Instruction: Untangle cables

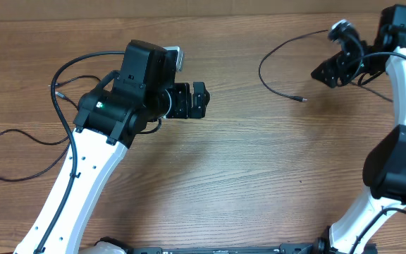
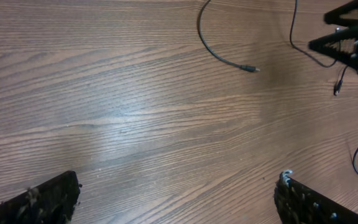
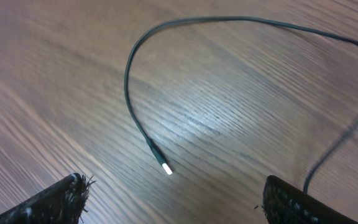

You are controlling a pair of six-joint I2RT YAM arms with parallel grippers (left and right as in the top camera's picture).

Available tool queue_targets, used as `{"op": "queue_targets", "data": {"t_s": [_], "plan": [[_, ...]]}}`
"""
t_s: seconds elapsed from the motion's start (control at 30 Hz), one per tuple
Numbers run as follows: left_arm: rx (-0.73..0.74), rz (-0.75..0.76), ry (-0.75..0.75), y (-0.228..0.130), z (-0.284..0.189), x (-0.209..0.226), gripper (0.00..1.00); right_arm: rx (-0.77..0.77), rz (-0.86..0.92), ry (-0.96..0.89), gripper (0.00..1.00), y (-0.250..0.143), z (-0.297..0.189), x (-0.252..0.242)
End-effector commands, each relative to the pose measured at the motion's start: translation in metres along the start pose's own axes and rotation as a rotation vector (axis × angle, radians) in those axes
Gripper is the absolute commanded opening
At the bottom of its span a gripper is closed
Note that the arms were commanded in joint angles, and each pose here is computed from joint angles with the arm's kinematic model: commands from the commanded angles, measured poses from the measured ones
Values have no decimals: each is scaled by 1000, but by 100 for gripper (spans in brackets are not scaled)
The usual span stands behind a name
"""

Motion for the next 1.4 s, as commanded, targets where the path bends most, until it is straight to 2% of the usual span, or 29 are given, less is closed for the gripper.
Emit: {"op": "queue_targets", "data": {"t_s": [0.0,0.3,0.47,0.53,0.57,0.6,0.63,0.67,0.8,0.83,0.87,0.93,0.97,1.0,1.07,1.1,1.13,1.37], "plan": [[1,23,-14,0,-1,-1,99,31,-233,34,89,-10,19,-3],[-27,22,-28,6,-1,-4,100,81,-335,153,87,-42,72,-6],[-54,29,-42,11,-1,-7,100,96,-307,226,86,-58,100,-1],[-62,31,-46,13,-1,-8,100,102,-295,251,82,-63,108,1],[-66,32,-48,14,-2,-8,100,106,-292,259,77,-65,112,2],[-70,33,-50,14,-2,-9,100,110,-289,267,67,-67,115,3],[-72,34,-51,15,-2,-9,99,113,-288,275,48,-67,117,5],[-75,35,-52,15,-2,-9,100,116,-288,281,4,-68,120,6],[-77,36,-53,16,-2,-9,100,129,-290,315,6,-69,130,15],[-77,36,-53,16,-2,-9,100,135,-288,326,15,-70,134,19],[-77,36,-53,16,-2,-9,100,138,-290,334,20,-70,136,22],[-77,37,-53,16,-2,-9,100,141,-300,344,46,-71,142,28],[-76,36,-53,16,-2,-9,99,144,-306,351,56,-71,146,32],[-76,36,-53,16,-2,-9,100,146,-311,352,54,-71,148,34],[-74,36,-52,15,-2,-9,100,157,-323,359,43,-72,153,39],[-74,40,-52,15,-2,-9,100,157,-328,360,16,-71,154,41],[-74,40,-51,15,-2,-9,100,157,-334,352,4,-69,156,40],[-73,39,-51,15,-2,-9,99,137,-344,301,4,-57,157,31]]}}
Point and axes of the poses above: each gripper's point midway between its finger pads, its own z axis out along the fingers, its own x axis along the line the jaws close on, y = z × x, the point moved 4 cm from there along -z, back along the fingers, and after that the axes turned 6 degrees about -z, right-handed, at the moved point
